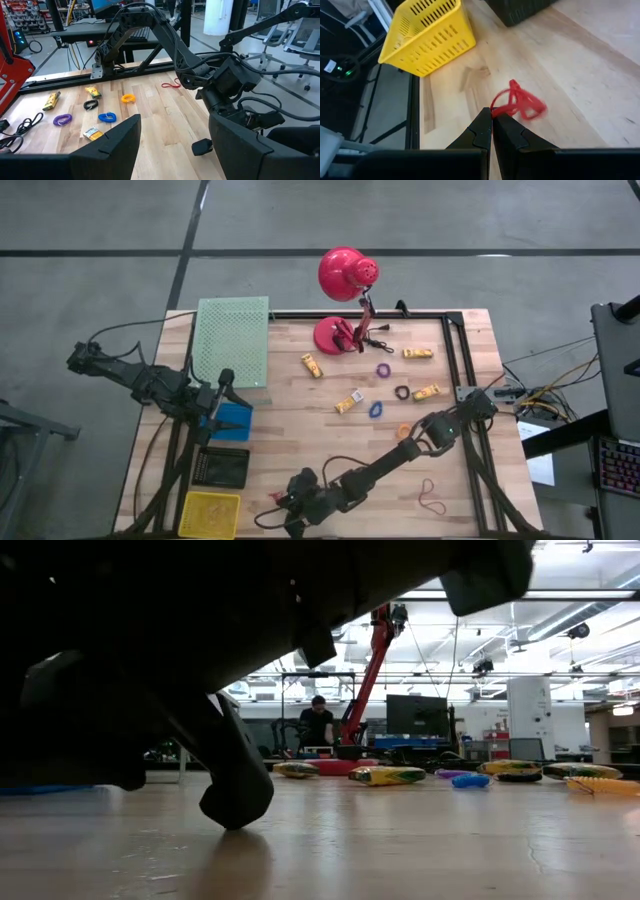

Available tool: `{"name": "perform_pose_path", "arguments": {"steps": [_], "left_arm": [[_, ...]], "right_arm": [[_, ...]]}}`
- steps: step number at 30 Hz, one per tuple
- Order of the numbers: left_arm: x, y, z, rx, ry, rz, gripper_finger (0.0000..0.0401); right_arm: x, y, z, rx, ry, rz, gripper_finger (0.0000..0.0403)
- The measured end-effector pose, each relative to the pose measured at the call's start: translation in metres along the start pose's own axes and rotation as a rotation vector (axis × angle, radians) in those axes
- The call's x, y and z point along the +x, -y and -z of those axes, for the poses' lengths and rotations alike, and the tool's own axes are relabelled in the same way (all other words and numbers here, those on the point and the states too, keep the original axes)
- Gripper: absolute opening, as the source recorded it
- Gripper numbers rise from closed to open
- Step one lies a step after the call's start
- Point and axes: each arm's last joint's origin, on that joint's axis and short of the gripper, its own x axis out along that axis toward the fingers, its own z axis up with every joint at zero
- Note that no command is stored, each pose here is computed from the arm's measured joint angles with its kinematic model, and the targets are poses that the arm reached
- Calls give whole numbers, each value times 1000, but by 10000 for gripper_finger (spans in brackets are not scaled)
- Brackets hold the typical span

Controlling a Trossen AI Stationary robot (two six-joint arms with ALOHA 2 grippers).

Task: Pick & Place Office Desk Supplies
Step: Put the top red rubber band into the yellow bin

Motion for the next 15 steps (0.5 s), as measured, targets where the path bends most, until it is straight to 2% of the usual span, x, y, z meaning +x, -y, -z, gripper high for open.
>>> {"name": "perform_pose_path", "arguments": {"steps": [15], "left_arm": [[0, 0, 0, 0, -1, 0, 240]], "right_arm": [[1, 0, -1, -31, 6, -20, 9]]}}
